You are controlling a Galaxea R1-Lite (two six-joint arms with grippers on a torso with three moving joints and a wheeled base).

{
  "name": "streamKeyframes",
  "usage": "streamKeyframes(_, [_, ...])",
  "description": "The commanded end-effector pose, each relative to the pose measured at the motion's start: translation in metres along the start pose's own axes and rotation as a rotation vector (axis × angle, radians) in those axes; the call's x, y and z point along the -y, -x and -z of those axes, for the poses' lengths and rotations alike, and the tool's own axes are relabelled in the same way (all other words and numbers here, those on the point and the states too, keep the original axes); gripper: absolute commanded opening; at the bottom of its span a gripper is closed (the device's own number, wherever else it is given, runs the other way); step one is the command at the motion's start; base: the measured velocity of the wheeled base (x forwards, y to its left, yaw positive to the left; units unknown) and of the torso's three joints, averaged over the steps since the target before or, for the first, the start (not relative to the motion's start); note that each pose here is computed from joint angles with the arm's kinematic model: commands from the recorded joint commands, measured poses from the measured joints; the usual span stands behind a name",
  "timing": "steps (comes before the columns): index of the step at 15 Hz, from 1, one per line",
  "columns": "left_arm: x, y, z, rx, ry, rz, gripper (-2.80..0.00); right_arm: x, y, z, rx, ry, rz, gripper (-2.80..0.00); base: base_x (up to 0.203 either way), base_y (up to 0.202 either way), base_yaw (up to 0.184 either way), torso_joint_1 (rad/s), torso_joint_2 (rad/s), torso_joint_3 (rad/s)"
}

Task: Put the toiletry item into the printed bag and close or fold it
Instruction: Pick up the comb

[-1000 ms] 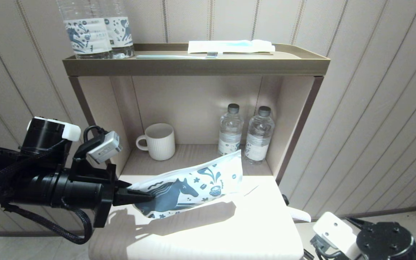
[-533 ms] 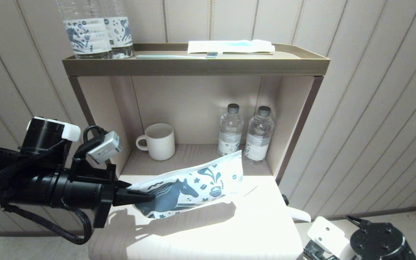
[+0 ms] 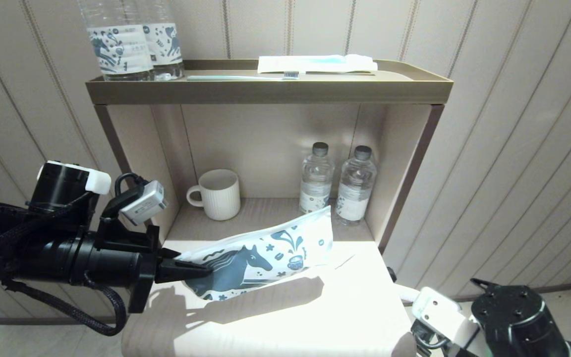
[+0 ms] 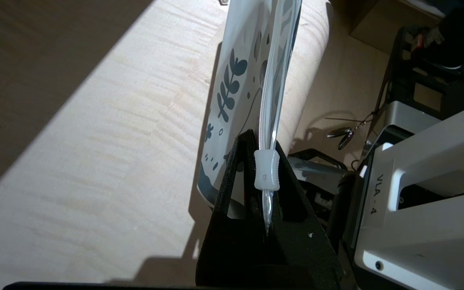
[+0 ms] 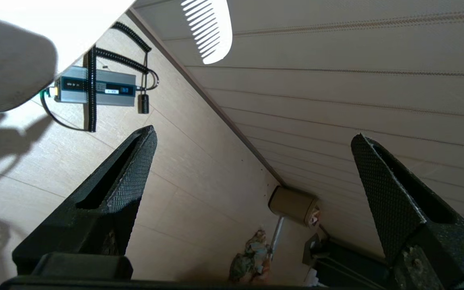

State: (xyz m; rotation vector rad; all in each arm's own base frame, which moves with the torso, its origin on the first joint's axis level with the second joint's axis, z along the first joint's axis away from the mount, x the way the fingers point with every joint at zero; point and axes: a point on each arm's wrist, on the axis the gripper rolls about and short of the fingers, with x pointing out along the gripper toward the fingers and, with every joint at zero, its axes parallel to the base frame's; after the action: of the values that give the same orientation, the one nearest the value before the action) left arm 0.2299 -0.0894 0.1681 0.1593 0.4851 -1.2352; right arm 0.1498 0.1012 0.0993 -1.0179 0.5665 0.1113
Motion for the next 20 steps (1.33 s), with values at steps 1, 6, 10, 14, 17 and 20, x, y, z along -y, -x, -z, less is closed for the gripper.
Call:
streamKeyframes(1, [-0.001, -0.001, 0.000, 0.001, -0.001, 0.005, -2.80, -0.003, -0.005, -0.003, -0.017, 0.022, -0.003, 0.00, 0.000, 0.000, 0.000, 0.000, 0.00, 0.000])
streamKeyframes(6, [-0.001, -0.001, 0.001, -0.001, -0.001, 0.004, -2.80, -0.008, -0.016, -0.014, -0.030, 0.045, -0.014, 0.00, 0.000, 0.000, 0.000, 0.000, 0.00, 0.000])
streamKeyframes(10, [-0.001, -0.001, 0.001, -0.002, 0.000, 0.006, -2.80, -0.009, -0.024, -0.023, -0.038, 0.045, -0.013, 0.00, 0.000, 0.000, 0.000, 0.000, 0.00, 0.000])
streamKeyframes(14, [-0.002, -0.002, 0.002, -0.004, 0.002, 0.007, -2.80, -0.005, -0.030, -0.027, -0.049, 0.038, -0.002, 0.00, 0.000, 0.000, 0.000, 0.000, 0.00, 0.000])
streamKeyframes(17, [-0.002, -0.003, 0.002, -0.006, 0.005, 0.008, -2.80, -0.005, -0.030, -0.025, -0.054, 0.092, -0.005, 0.00, 0.000, 0.000, 0.000, 0.000, 0.00, 0.000])
streamKeyframes(20, [-0.002, -0.003, 0.002, -0.007, 0.004, 0.008, -2.80, 0.001, -0.031, -0.028, -0.052, 0.114, 0.008, 0.00, 0.000, 0.000, 0.000, 0.000, 0.00, 0.000])
